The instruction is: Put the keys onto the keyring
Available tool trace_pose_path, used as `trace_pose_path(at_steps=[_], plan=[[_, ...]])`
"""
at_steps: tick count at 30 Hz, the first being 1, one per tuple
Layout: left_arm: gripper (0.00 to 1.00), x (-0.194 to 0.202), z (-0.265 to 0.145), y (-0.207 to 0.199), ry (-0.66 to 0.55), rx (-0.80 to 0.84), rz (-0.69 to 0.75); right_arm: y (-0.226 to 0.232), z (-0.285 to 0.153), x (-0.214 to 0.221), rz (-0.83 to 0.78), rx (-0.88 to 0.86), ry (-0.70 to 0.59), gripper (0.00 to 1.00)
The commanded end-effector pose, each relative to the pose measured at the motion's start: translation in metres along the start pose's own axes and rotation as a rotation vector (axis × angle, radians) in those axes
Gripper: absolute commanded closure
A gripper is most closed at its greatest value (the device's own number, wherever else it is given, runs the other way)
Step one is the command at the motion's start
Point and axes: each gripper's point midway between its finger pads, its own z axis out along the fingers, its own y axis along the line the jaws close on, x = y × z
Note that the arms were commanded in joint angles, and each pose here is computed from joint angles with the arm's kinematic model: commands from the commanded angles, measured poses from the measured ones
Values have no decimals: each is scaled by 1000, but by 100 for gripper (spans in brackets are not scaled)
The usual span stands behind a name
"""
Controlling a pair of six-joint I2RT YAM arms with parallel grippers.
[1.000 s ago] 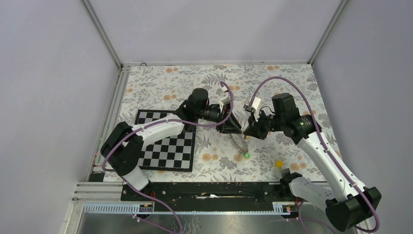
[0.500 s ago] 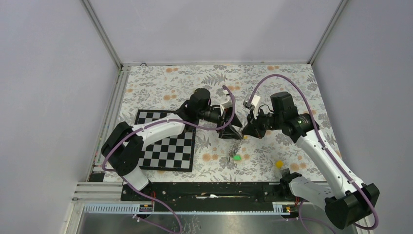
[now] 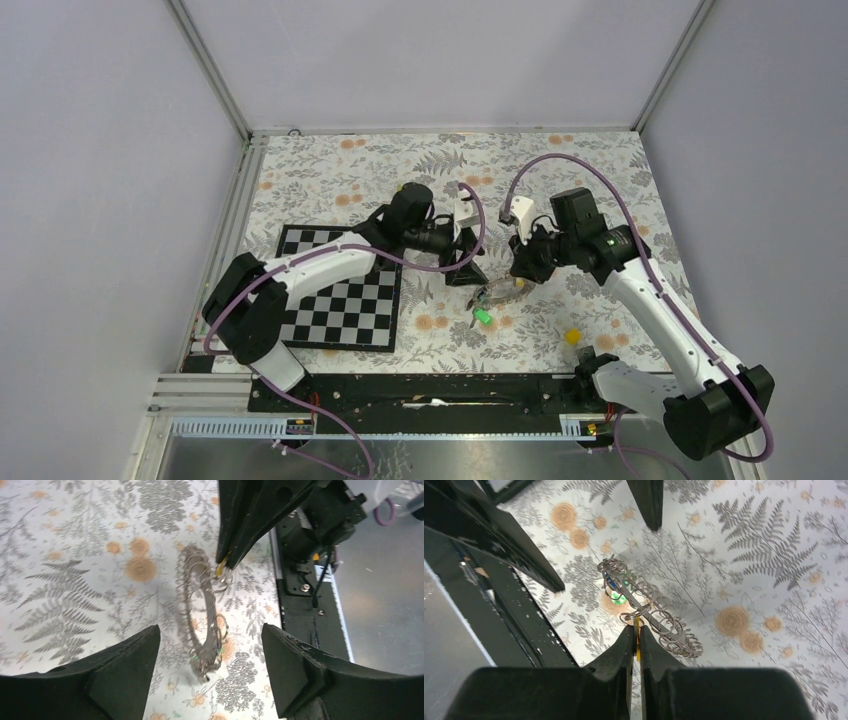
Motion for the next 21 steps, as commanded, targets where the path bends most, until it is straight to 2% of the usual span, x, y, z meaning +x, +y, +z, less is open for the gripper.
trace_pose_path(at_steps=[1, 5, 10, 21], plan=[[17, -27, -21, 22, -32, -150, 71, -25, -12, -1, -36, 132, 56, 100], [12, -17, -34, 35, 23, -219, 12, -47, -9, 10, -42, 211, 145, 100], [11, 1, -53, 45, 98, -274, 13, -77, -4, 18, -105, 283, 264, 100], [9, 28, -89, 49, 208, -374, 79, -130, 23, 37, -190, 276, 553, 100]])
